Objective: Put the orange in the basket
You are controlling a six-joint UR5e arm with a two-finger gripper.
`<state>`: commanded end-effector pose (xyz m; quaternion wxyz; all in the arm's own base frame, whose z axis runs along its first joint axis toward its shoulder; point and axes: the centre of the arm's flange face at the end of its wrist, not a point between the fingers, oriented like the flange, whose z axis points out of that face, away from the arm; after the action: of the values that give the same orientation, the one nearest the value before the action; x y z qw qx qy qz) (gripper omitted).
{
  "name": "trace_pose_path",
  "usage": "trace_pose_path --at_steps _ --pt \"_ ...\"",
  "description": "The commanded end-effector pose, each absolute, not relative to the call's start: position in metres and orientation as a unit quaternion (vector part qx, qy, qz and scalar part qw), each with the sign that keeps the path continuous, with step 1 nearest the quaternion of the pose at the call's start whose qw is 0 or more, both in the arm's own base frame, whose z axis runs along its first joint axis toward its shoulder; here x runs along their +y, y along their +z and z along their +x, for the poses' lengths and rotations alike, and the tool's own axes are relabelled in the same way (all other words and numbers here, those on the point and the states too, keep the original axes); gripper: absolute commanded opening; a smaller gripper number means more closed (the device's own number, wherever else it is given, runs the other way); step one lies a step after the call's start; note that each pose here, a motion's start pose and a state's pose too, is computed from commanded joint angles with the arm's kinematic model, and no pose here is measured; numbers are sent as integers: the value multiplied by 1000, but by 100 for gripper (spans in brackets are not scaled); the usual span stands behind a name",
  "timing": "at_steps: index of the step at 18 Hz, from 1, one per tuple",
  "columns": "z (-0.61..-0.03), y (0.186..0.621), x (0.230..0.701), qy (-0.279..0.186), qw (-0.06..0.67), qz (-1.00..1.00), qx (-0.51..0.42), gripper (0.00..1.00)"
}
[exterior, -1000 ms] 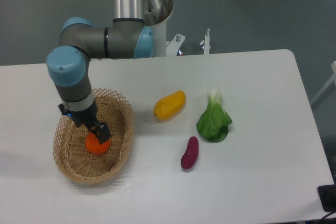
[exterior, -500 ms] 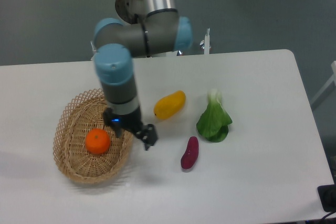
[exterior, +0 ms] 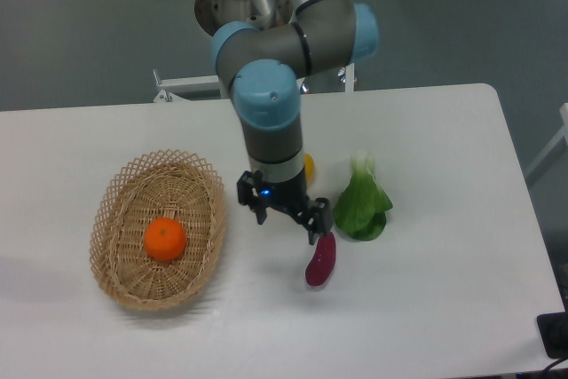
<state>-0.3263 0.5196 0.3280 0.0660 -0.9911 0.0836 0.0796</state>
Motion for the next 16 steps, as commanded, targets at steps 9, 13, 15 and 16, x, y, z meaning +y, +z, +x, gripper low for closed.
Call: trace_pose_path --at_steps 9,13,15,16 --pt "-325 321 535 69 76 -991 90 100" --pt "-323 321 540 68 76 -990 96 100" --pt "-329 321 548 70 76 -990 96 100" --pt "-323 321 551 64 76 -990 103 100"
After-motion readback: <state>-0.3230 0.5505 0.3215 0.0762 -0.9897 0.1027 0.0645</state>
